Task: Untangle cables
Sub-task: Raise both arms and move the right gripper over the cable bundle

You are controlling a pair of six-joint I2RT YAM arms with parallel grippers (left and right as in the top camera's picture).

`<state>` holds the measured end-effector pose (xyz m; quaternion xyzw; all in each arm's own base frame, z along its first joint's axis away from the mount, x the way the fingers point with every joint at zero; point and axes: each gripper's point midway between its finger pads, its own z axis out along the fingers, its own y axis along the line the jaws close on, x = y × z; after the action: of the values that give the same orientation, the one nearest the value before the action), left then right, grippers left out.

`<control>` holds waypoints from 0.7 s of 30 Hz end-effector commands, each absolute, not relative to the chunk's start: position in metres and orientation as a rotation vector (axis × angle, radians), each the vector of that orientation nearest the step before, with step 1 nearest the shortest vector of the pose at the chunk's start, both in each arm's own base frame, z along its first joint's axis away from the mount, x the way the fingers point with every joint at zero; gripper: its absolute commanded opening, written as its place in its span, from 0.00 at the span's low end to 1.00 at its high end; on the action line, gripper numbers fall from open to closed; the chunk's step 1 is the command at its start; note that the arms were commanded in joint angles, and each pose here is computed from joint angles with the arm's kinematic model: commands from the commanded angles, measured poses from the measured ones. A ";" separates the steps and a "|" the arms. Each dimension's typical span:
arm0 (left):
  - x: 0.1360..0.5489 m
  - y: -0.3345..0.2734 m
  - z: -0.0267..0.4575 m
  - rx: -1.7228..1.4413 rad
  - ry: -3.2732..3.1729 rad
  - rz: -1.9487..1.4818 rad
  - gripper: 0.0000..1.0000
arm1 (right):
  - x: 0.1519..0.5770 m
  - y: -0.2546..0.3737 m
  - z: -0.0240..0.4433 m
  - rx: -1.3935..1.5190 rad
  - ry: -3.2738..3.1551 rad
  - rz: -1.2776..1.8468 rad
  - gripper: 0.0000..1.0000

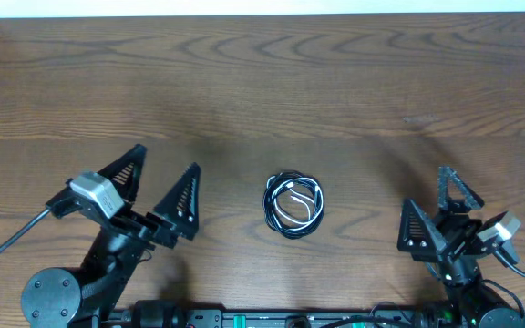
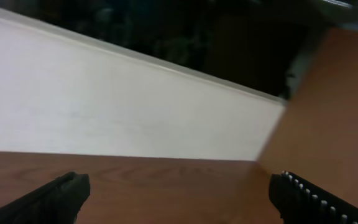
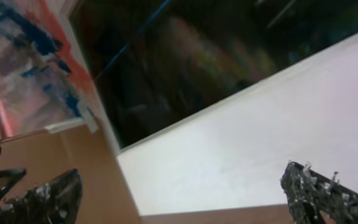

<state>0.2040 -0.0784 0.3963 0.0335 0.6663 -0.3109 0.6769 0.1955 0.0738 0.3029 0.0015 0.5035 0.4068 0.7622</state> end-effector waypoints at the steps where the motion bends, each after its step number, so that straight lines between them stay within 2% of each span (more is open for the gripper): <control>1: 0.194 -0.094 0.399 0.147 1.507 -0.784 0.98 | 0.188 0.088 0.307 -0.086 1.117 0.930 0.99; 7: 0.208 -0.094 0.355 0.069 1.706 -0.824 0.98 | 0.193 0.106 0.325 -0.213 1.241 0.907 0.99; 14: 0.210 -0.095 0.321 0.062 1.859 -0.806 0.98 | 0.218 0.140 0.356 -0.424 1.530 0.998 0.99; 21: 0.182 -0.086 0.286 0.057 2.076 -0.700 0.98 | 0.247 0.160 0.335 -0.482 1.898 1.209 0.99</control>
<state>0.1893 -0.0902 0.2762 -0.0002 0.8393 -0.3151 0.4430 0.2475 0.1503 0.3358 -0.1416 0.7536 0.4604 0.4473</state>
